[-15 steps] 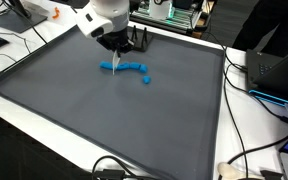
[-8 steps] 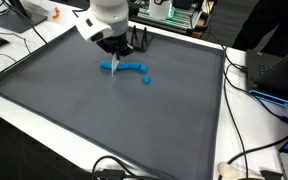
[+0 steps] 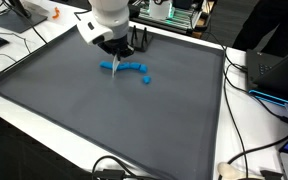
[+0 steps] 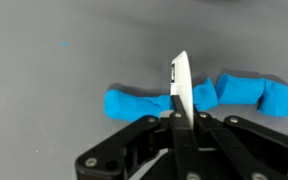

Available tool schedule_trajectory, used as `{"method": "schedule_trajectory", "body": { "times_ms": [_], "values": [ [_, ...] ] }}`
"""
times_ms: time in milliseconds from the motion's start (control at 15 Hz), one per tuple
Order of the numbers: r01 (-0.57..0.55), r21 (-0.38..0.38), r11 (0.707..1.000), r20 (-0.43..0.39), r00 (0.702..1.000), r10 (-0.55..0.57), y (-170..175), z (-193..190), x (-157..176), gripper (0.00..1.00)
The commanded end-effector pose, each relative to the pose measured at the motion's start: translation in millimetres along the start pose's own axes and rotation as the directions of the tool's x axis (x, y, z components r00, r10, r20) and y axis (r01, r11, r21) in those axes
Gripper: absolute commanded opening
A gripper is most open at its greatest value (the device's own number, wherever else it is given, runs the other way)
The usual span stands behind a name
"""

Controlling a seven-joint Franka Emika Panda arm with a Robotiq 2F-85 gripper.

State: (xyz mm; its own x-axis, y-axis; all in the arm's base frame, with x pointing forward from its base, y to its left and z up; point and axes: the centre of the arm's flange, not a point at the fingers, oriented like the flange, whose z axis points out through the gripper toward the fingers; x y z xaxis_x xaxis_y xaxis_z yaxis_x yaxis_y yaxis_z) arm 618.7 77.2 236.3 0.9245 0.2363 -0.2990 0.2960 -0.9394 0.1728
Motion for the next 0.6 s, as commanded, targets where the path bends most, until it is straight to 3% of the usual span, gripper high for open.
{"method": "schedule_trajectory", "body": {
  "times_ms": [0, 533],
  "values": [
    [-0.004, -0.012, 1.0, 0.025, 1.0, 0.005, -4.6, 25.4, -5.9, 0.01],
    [0.007, -0.003, 1.0, 0.067, 0.998, -0.007, -3.1, 30.9, -10.2, 0.01]
  ]
}}
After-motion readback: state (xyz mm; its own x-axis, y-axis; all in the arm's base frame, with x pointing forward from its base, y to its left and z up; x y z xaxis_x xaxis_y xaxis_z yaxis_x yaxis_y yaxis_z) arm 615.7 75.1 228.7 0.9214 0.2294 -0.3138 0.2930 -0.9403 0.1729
